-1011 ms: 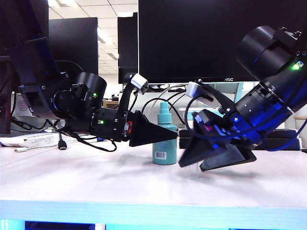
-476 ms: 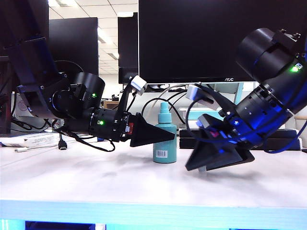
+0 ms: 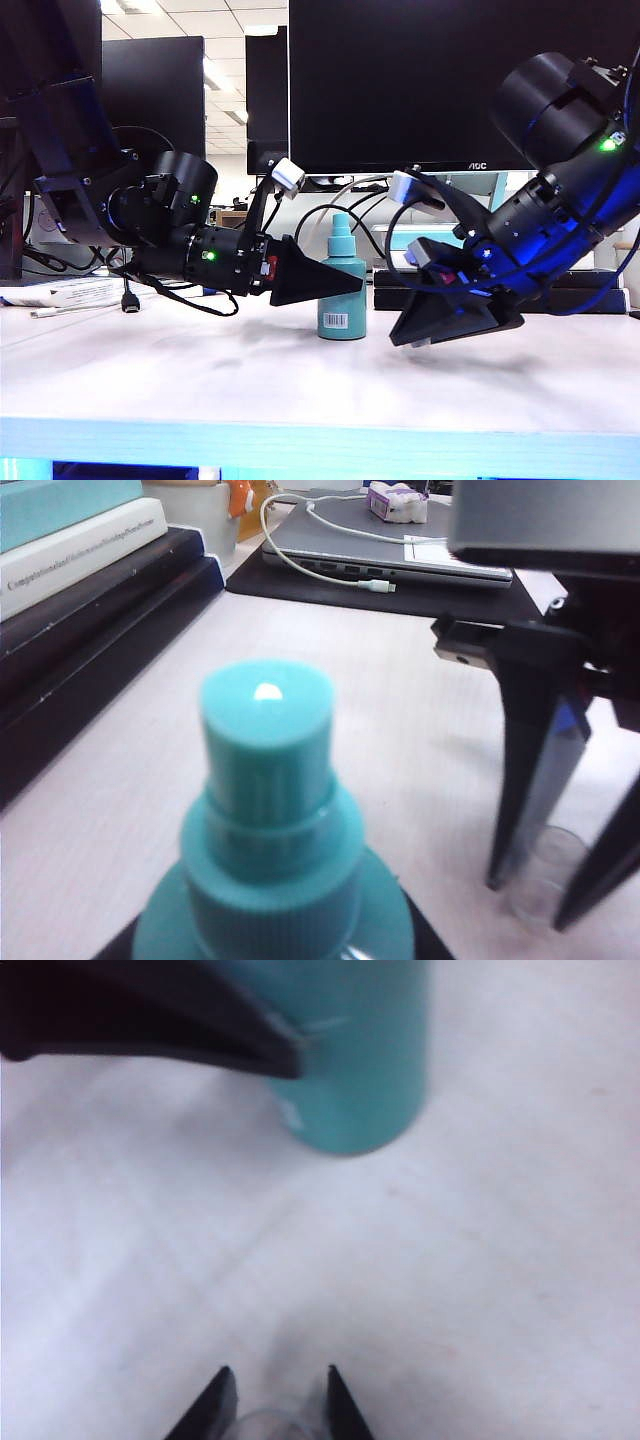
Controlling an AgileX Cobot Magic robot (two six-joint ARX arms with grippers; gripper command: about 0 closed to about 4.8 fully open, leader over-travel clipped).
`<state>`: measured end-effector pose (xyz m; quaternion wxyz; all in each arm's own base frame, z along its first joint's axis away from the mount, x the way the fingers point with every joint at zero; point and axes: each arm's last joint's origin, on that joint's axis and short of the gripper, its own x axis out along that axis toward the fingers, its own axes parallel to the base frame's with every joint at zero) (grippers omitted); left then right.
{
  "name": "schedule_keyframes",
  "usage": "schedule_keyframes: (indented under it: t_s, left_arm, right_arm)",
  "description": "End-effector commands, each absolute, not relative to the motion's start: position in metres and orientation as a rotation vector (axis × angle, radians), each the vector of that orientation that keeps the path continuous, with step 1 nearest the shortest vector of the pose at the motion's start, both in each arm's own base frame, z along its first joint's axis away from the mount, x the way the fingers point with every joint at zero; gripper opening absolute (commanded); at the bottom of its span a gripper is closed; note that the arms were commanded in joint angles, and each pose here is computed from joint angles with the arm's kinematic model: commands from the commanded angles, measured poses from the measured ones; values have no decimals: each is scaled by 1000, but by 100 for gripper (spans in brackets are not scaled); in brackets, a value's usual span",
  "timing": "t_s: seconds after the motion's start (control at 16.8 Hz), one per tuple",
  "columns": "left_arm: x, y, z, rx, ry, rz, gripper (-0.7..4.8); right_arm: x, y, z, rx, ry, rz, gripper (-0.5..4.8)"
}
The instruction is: Pick up the sprayer with the left hand, pick up its lid with the right hand then put the lid on the sprayer.
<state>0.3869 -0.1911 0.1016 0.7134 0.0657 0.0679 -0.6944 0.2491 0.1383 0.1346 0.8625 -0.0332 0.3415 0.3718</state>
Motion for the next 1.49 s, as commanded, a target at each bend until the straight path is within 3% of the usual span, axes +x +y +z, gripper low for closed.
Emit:
schedule_keyframes:
  t_s: [0.06,0.77,1.13,1.49]
  left_arm:
    - [385,-189,97,123,213,-1537,236]
    - [369,-206,92,31,285,-1705,237]
    - [355,-231,92,70,282,-1735,237]
    - [355,-231,92,70,282,-1735,237]
  right_arm:
    - [251,138,145,-76,643,758,97]
    - [252,138,241,-53,332,759,117]
    - [253,138,243,-65,367,762,117]
    - [257,141,229,-68,439,787,117]
